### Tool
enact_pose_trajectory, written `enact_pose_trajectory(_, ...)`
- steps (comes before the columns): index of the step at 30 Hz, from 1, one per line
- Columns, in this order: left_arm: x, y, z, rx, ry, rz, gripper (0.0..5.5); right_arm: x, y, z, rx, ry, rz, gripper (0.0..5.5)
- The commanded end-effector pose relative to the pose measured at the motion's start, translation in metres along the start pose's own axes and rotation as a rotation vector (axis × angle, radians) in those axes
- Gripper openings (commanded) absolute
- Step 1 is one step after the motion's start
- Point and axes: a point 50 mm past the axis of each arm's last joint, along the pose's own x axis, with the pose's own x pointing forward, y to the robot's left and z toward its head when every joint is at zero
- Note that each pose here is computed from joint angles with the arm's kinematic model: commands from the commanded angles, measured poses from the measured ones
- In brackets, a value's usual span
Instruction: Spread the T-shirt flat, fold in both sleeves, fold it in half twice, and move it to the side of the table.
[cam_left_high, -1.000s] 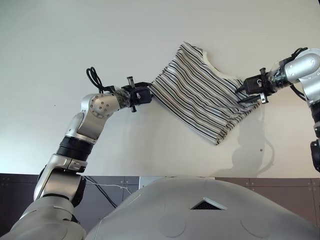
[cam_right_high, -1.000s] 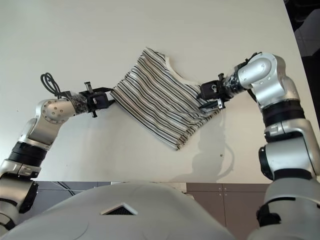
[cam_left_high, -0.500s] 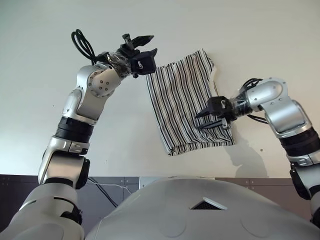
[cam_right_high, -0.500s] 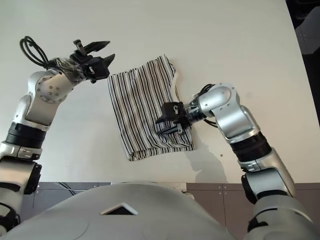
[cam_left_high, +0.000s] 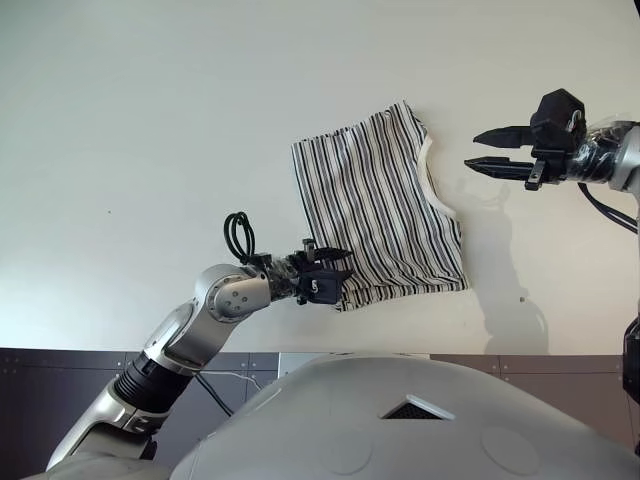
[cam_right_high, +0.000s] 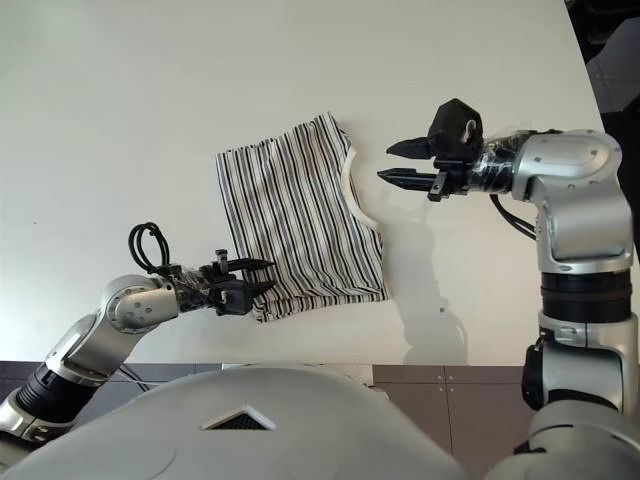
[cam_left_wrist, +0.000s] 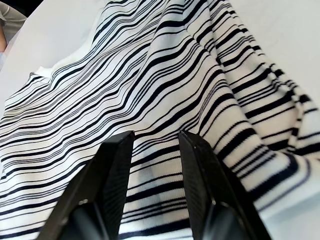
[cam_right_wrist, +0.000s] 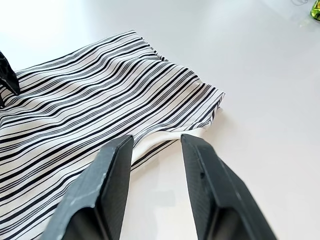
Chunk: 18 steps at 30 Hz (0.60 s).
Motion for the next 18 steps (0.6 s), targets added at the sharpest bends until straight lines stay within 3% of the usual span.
enact_pose_trajectory(1,-0.009,-0.013,-0.04,0.025,0.217,-0.105,1.65,-0.002,0.006,-0.005,0.015,0.008,-0.008,1.74)
enact_pose_trajectory(4,-0.019,0.002,-0.051,0.057,0.267,-0.069,1.65,0.002,0.025,-0.016,-0.075,0.074,0.038,1.74)
enact_pose_trajectory(11,-0.029,0.017,-0.018,0.017,0.131,0.035,1.65,-0.003,0.046,-0.017,-0.368,0.073,-0.002,1.74)
enact_pose_trajectory(18,-0.082,0.055,0.014,0.106,0.077,0.265,1.65,-0.026,0.093,-0.018,-0.47,0.01,0.089,1.74)
